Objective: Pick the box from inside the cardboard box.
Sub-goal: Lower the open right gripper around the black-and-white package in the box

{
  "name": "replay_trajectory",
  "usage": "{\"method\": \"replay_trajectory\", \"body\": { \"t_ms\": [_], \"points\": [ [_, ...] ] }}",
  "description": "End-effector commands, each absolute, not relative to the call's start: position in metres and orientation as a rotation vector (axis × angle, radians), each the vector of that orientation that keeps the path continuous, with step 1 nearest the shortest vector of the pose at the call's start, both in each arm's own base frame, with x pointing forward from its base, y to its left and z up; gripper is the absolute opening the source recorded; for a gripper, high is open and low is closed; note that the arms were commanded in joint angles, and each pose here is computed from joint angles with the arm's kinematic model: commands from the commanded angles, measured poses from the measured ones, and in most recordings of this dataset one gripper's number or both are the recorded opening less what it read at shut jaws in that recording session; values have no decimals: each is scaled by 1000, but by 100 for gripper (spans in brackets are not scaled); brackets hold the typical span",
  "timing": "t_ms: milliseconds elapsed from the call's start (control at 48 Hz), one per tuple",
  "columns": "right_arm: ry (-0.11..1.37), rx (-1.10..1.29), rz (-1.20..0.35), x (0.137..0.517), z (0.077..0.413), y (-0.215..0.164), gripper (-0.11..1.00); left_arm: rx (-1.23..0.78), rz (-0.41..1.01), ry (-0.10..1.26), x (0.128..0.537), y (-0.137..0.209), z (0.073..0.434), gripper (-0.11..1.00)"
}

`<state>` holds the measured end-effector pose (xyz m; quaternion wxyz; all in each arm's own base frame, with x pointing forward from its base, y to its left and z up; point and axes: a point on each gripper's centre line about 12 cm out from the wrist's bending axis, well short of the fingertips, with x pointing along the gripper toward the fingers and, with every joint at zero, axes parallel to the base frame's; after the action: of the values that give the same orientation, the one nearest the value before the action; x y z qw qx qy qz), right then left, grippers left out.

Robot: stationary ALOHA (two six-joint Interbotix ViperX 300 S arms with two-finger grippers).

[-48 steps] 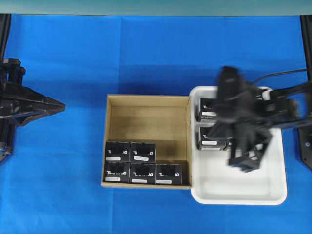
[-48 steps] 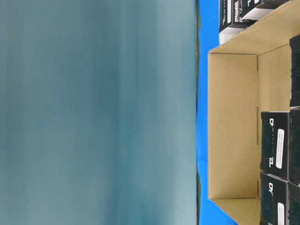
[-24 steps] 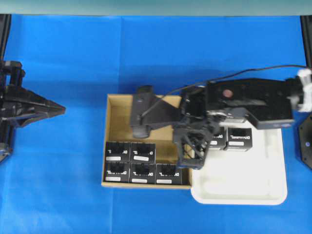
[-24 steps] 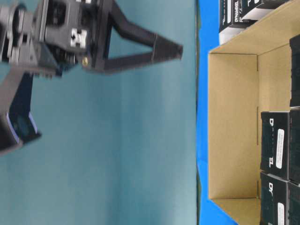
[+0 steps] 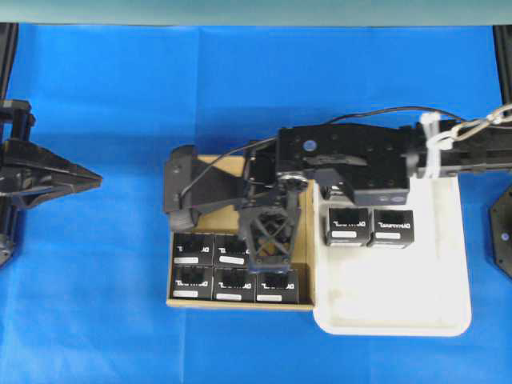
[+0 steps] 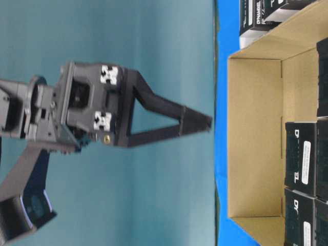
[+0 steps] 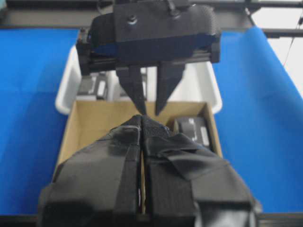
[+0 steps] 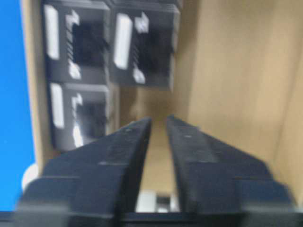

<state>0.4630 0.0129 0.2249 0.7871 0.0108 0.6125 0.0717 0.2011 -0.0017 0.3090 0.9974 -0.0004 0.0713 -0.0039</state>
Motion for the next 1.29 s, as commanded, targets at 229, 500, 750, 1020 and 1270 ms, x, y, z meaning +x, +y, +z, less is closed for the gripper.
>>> {"method": "replay_trajectory", "body": {
  "t_ms": [229,500,750,1020,1270],
  "points": [
    [1290,39,153,479,206,14,97,-1,-2,207,184,-1,318,-2],
    [1300,67,152,488,181,16,98,-1,-1,218,180,-1,316,-2],
    [1300,120,167,493,167,21,98,-5,20,221,179,3,315,-2],
    [1319,118,161,495,154,19,98,-5,20,222,180,3,315,-2],
    [1327,116,156,495,145,16,98,-5,22,225,180,4,314,-2]
  ]
}}
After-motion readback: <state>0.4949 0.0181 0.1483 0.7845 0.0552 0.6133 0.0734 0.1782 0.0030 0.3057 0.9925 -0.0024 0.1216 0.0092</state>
